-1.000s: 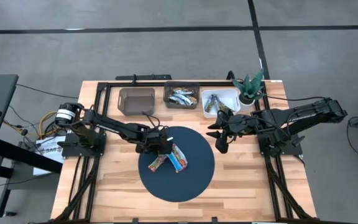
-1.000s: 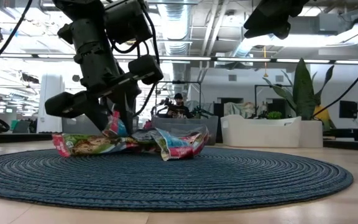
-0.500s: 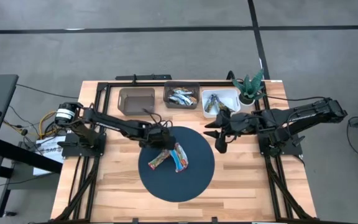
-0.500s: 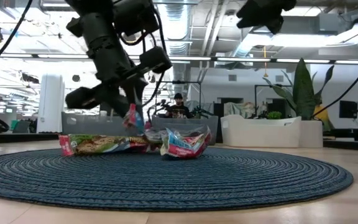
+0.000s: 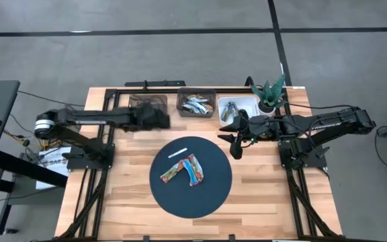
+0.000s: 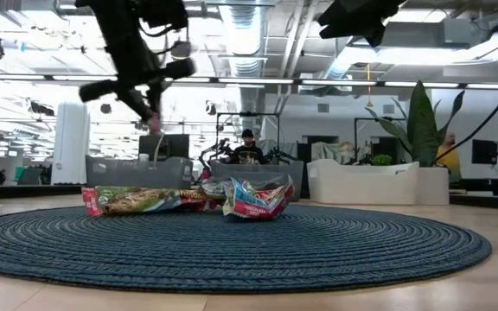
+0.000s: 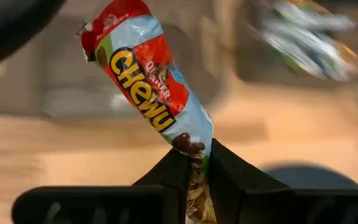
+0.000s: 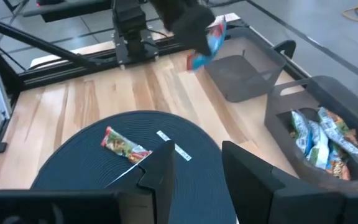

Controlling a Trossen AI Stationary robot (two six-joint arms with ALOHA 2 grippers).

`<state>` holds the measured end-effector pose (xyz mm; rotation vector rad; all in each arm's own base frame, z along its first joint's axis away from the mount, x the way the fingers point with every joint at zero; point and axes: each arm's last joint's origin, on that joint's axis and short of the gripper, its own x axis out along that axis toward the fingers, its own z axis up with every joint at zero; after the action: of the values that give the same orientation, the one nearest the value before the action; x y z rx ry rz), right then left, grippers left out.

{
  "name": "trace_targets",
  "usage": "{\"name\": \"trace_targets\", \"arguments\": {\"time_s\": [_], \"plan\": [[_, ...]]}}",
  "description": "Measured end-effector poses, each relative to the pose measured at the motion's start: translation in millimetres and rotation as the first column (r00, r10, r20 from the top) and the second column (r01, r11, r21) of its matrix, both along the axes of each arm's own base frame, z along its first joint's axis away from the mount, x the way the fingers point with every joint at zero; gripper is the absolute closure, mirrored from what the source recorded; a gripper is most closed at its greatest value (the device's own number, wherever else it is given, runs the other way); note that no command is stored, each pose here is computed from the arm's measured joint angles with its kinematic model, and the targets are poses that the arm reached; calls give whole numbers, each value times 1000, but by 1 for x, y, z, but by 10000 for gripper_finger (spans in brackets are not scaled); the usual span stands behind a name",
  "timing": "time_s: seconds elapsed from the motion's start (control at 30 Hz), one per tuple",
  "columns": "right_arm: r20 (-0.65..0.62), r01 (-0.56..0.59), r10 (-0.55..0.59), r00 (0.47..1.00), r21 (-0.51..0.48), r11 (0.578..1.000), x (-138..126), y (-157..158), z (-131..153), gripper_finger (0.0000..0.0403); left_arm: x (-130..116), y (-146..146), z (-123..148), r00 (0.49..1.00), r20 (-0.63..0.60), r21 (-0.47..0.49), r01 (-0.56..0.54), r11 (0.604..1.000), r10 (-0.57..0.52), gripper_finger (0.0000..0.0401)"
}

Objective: Pick and place Granola Bars by type
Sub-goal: Put the red granola bar into the left black bin

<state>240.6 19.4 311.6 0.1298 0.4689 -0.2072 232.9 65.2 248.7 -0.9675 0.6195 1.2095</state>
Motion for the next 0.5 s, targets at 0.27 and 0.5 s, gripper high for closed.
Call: {"name": "trace_targets", "arguments": {"time_s": [0.27,0.5], "plan": [[11,25,-25,1000,-16,1000,1,-8,1,278,-34,50,10,992,-93,41,-78,996,81,361],[6,17,-17,1000,-45,999,1,-10,1,278,-48,76,8,993,-115,-12,-38,999,37,321]]}}
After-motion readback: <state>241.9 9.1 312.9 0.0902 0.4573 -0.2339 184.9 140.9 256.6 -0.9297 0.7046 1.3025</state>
